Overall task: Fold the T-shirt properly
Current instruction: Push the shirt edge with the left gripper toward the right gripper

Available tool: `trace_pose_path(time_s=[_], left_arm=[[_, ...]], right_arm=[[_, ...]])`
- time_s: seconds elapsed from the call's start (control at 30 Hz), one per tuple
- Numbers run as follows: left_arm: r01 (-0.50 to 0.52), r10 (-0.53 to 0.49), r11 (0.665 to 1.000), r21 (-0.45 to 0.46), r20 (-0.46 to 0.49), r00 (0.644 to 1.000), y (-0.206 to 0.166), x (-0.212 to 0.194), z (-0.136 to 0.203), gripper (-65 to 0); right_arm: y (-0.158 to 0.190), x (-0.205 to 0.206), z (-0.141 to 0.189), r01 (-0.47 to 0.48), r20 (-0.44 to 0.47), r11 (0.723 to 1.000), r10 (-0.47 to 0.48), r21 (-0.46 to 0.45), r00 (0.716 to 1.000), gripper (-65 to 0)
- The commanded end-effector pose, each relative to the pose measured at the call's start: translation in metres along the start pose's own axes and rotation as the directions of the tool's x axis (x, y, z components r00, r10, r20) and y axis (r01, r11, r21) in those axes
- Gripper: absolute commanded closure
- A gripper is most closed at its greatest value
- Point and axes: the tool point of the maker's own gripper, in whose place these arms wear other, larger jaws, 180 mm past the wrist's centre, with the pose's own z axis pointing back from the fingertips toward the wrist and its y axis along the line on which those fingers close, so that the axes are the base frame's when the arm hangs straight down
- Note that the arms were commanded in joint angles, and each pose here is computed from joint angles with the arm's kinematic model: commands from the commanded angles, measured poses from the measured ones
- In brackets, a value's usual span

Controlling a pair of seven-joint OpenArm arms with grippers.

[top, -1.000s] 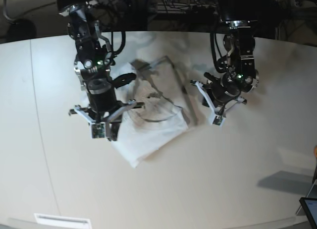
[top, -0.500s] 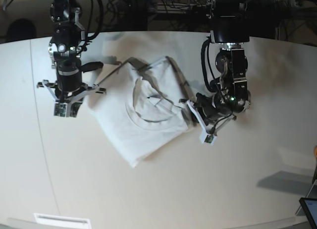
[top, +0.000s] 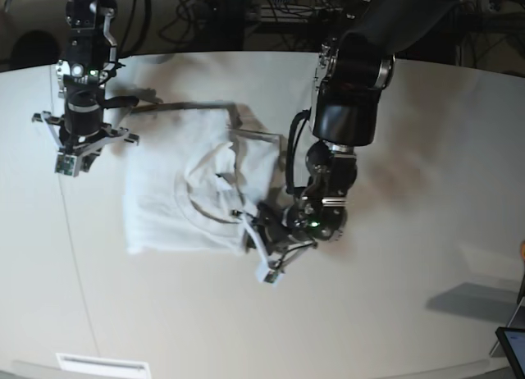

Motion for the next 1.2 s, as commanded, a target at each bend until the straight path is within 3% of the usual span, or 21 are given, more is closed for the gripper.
trace_pose_path(time_s=[0.0,0.23,0.37,0.5,0.77,0.97,1.17], left_arm=[[0.029,-0.028,0.999,-0.025,0.062,0.998,-0.012,0.035,-0.001,0.0],[0.032,-0.023,0.999,-0.041,0.207,0.978,-0.013,0.107,-0.010,0.0],[0.051,-0.043,0.998,-0.027,0.237,0.971,-0.009,0.135,-0.001,0.0],[0.061,-0.064,0.998,0.021,0.154,0.986,0.016,0.116,0.011,0.0],[0.162,-0.167,0.972,0.169,0.014,0.986,0.050,0.014,0.077,0.0],[0.224,-0.223,0.958,0.179,-0.023,0.974,0.019,-0.032,0.120,0.0],[0.204,-0.198,0.971,0.128,-0.055,0.979,-0.015,-0.068,0.128,0.0]], right_arm=[[-0.005,0.008,0.003,-0.014,0.037,1.000,0.014,-0.009,0.999,-2.3],[-0.010,-0.022,0.013,-0.037,-0.033,0.999,0.037,-0.011,0.999,-2.3],[-0.012,-0.029,0.017,-0.044,-0.049,0.999,0.043,-0.012,0.998,-2.3],[-0.024,-0.029,0.017,-0.040,-0.051,0.998,0.037,-0.045,0.998,-2.3],[-0.072,-0.020,0.015,-0.012,-0.031,0.985,0.007,-0.171,0.999,-2.3],[-0.067,-0.012,0.011,0.001,-0.011,0.987,-0.003,-0.163,1.000,-2.3],[-0.062,-0.032,0.006,0.017,-0.123,0.987,-0.037,-0.157,0.992,-2.3]])
